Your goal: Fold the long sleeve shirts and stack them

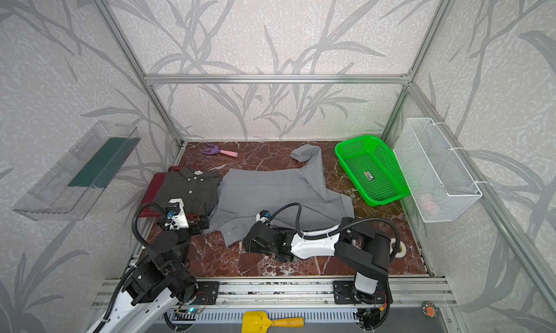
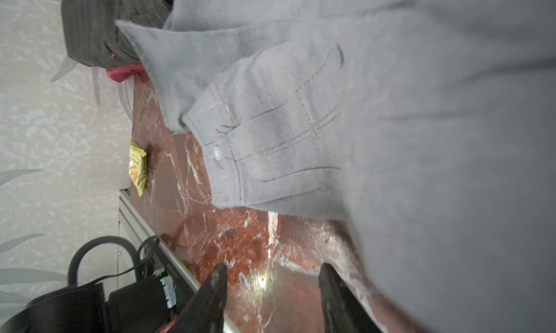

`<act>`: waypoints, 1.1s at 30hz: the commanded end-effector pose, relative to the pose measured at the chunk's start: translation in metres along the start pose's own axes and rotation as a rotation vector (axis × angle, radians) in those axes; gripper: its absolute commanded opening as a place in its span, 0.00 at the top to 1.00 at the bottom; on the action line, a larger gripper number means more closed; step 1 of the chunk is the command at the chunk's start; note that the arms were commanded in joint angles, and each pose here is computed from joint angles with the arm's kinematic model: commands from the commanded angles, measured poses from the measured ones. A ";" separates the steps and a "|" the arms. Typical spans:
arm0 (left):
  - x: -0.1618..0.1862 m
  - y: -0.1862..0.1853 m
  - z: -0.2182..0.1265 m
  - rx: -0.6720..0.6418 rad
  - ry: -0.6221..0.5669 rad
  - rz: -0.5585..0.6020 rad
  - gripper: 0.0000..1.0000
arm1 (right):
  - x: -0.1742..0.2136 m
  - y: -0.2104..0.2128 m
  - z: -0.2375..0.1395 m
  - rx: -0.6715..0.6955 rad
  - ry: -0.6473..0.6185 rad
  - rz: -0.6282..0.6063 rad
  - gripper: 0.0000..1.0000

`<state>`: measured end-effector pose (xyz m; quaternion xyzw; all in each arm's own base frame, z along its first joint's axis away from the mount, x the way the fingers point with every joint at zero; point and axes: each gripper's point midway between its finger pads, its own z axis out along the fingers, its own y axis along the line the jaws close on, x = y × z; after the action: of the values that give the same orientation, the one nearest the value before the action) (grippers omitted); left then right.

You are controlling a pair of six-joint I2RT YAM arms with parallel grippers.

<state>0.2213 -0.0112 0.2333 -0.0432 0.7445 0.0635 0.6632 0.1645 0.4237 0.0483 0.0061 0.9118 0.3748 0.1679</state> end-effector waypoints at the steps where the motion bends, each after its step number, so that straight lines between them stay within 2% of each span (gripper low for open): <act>1: 0.000 0.004 0.001 -0.026 -0.007 -0.004 0.01 | -0.007 0.038 0.016 -0.117 -0.067 0.081 0.51; 5: -0.001 0.005 0.000 -0.025 -0.014 -0.005 0.01 | -0.003 0.044 0.035 -0.110 -0.094 0.096 0.51; 10: -0.001 0.005 -0.001 -0.023 -0.023 -0.002 0.01 | -0.018 0.043 0.046 -0.089 -0.182 0.067 0.52; 13: -0.001 0.005 -0.001 -0.022 -0.024 -0.001 0.01 | -0.021 0.043 0.053 -0.083 -0.188 0.072 0.56; 14: -0.001 0.005 -0.001 -0.020 -0.024 -0.001 0.01 | -0.020 0.043 0.057 -0.088 -0.178 0.077 0.57; 19: 0.000 0.005 0.000 -0.021 -0.024 0.002 0.01 | -0.021 0.044 0.062 -0.119 -0.167 0.099 0.79; 24: 0.000 0.004 0.000 -0.019 -0.023 0.005 0.01 | -0.031 0.056 0.045 -0.138 -0.190 0.077 0.92; 28: 0.000 0.004 0.000 -0.018 -0.023 0.008 0.01 | -0.029 0.057 0.039 -0.139 -0.174 0.099 1.00; 33: -0.001 0.005 0.000 -0.021 -0.025 0.006 0.01 | -0.031 0.065 0.028 -0.153 -0.186 0.112 1.00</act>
<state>0.2202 -0.0089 0.2352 -0.0412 0.7384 0.0695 0.6695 0.1942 0.4888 0.0617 0.0726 0.8678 0.4394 0.2202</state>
